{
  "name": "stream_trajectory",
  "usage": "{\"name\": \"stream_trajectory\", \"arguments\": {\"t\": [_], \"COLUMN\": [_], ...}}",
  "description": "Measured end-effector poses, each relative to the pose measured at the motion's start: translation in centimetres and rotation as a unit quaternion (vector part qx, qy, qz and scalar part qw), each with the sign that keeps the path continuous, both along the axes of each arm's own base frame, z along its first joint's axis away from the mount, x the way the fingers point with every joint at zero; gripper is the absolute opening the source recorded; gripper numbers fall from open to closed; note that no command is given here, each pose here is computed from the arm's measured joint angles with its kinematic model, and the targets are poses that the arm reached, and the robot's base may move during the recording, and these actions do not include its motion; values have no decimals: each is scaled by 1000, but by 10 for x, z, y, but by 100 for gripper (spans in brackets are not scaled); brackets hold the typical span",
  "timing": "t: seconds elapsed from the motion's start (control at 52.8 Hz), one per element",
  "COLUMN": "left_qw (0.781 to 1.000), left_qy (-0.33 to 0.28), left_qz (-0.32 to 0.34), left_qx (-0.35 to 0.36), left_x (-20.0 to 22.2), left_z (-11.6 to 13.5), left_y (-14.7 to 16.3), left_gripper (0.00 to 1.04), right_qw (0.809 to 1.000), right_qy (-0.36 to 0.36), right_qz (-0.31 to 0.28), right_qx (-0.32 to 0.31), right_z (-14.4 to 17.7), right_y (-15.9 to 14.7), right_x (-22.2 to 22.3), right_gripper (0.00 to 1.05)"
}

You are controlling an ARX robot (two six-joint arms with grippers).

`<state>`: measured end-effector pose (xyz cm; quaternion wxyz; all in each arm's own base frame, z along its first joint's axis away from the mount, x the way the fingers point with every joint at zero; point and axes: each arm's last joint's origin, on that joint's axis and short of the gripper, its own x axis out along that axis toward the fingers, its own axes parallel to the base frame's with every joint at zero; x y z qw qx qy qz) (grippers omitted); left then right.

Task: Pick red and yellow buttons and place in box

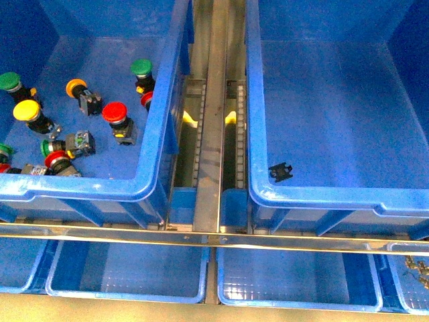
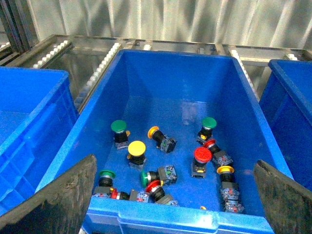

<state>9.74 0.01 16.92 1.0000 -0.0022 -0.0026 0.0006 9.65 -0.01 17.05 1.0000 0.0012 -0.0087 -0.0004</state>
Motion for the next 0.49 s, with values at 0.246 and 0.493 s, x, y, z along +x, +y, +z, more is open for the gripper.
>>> {"name": "stream_trajectory", "arguments": {"t": [0.246, 0.493], "left_qw": [1000, 1000], "left_qy": [0, 0], "left_qz": [0, 0], "left_qx": [0, 0], "left_x": [0, 0], "left_z": [0, 0], "left_y": [0, 0], "left_gripper": [97, 97], "right_qw": [1000, 1000], "right_qy": [0, 0], "right_qz": [0, 0], "right_qx": [0, 0], "right_z": [0, 0], "right_y": [0, 0], "right_x": [0, 0], "right_gripper": [98, 98]}}
